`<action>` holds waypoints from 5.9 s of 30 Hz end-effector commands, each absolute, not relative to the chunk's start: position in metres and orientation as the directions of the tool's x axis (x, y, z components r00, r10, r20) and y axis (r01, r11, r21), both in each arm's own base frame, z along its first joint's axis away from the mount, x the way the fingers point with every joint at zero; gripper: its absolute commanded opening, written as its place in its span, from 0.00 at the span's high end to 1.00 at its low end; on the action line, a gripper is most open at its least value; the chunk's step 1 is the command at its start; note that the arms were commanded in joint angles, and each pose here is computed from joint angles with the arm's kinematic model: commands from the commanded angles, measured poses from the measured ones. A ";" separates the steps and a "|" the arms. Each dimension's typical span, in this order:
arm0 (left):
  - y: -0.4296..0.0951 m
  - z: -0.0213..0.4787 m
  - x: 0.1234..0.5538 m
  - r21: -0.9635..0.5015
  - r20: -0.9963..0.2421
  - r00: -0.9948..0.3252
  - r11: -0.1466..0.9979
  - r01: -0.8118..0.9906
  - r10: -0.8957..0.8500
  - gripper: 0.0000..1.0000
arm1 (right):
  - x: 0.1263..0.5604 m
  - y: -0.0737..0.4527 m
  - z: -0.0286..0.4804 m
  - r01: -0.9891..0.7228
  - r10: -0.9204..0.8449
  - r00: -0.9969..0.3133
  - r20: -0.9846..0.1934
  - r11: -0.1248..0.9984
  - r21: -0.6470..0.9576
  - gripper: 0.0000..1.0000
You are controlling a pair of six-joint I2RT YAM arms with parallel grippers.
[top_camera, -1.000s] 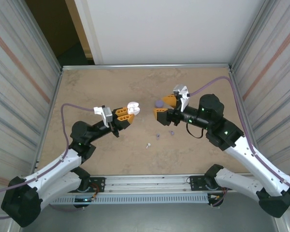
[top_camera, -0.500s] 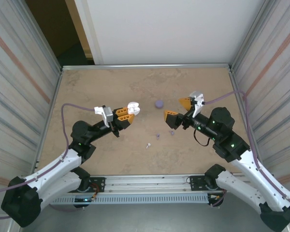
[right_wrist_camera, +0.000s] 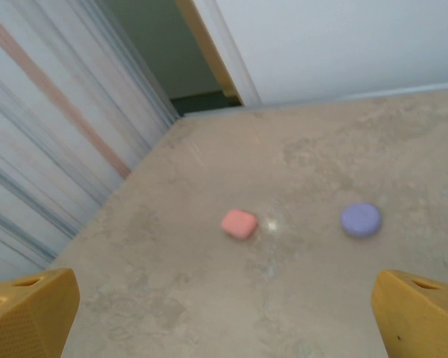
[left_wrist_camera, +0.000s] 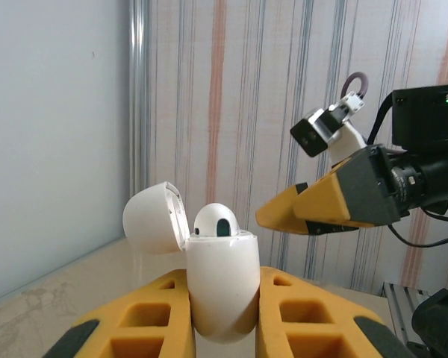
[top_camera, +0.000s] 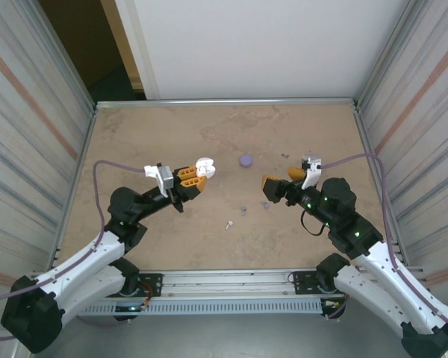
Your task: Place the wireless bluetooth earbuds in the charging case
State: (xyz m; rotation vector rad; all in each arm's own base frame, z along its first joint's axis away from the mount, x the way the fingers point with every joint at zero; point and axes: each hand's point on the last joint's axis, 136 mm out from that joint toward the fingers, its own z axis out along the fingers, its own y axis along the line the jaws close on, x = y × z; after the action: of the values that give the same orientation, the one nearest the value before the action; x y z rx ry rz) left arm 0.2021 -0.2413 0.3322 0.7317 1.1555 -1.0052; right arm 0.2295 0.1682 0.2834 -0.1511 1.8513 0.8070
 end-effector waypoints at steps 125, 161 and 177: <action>-0.223 0.345 0.186 0.046 -0.949 0.181 0.455 0.889 -0.259 1.00 | 0.200 0.318 0.015 -0.269 -0.224 -0.962 -0.154 0.866 0.422 0.69; -0.224 0.321 0.197 0.040 -0.965 0.162 0.491 0.870 -0.208 1.00 | 0.224 0.312 0.085 -0.321 -0.174 -0.927 -0.332 0.827 0.462 0.80; -0.235 0.321 0.213 0.067 -0.959 0.193 0.497 0.865 -0.208 1.00 | 0.264 0.283 0.234 -0.410 0.023 -0.787 -0.617 0.727 0.550 0.81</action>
State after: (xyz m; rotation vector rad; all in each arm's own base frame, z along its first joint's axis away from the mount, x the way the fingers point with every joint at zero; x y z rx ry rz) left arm 0.2162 -0.2349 0.2967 0.7203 1.2328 -0.8781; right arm 0.2596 0.2883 0.2056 -0.2692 2.3939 0.9367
